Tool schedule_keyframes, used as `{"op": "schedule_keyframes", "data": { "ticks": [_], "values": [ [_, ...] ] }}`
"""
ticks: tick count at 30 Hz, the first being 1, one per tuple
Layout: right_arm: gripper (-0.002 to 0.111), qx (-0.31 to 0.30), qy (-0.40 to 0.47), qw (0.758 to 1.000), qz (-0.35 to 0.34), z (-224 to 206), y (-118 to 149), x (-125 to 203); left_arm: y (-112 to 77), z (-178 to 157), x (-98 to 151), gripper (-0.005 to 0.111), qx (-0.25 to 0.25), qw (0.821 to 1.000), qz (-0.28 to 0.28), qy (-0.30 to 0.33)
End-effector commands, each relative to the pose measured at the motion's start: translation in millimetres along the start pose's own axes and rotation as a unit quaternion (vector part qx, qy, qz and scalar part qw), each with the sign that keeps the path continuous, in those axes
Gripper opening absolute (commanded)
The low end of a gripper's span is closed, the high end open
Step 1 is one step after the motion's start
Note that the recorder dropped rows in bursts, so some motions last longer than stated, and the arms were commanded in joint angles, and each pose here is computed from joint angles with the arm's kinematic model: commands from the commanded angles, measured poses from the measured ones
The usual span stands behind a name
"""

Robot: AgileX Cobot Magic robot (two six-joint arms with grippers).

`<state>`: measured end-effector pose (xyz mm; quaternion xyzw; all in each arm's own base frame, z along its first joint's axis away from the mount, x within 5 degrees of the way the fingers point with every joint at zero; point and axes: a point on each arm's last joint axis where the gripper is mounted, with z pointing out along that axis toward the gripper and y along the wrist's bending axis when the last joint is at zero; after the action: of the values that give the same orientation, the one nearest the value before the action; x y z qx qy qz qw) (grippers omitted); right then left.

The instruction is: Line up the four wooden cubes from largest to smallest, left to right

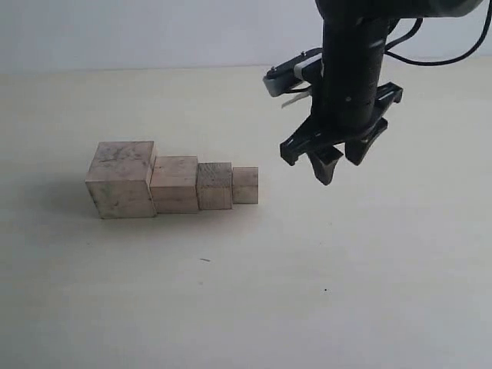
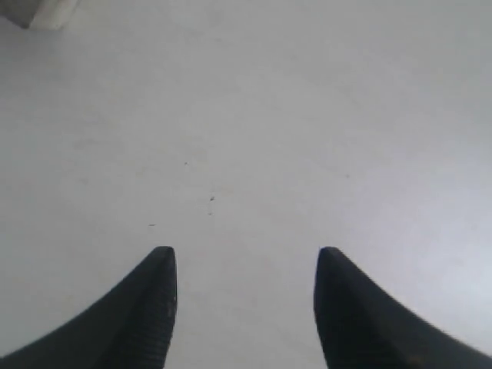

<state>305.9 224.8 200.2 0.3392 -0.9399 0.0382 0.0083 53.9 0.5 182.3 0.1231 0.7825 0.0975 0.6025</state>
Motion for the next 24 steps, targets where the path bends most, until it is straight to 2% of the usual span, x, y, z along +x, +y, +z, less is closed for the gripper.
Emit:
{"op": "schedule_keyframes", "data": {
  "ticks": [1, 5, 9, 14, 20, 24],
  "values": [
    [0.031, -0.060, 0.001, 0.998, 0.029, -4.5, 11.1, 2.2, 0.0, -0.3, -1.4, 0.000, 0.001, 1.000, -0.001, -0.010],
    [0.001, -0.112, -0.005, 0.993, 0.044, -10.2, 20.4, 2.5, 0.0, -0.3, -1.4, 0.000, 0.001, 1.000, -0.001, -0.010],
    [0.000, -0.154, -0.037, 0.986, 0.048, -28.8, 27.0, 13.0, 0.0, -0.3, -1.4, 0.000, 0.001, 1.000, -0.001, -0.010],
    [0.000, -0.148, -0.165, 0.973, 0.065, -56.2, 24.4, 38.2, 0.0, -0.3, -1.4, 0.000, 0.001, 1.000, -0.001, -0.010],
    [0.000, -0.151, -0.322, 0.930, 0.092, -88.1, 22.2, 93.8, 0.0, -0.3, -1.4, 0.000, 0.001, 1.000, -0.001, -0.010],
    [0.000, -0.146, -0.382, 0.907, 0.097, -98.8, 21.1, 132.1, 0.0, -0.3, -1.4, 0.000, 0.001, 1.000, -0.001, -0.010]
  ]
}}
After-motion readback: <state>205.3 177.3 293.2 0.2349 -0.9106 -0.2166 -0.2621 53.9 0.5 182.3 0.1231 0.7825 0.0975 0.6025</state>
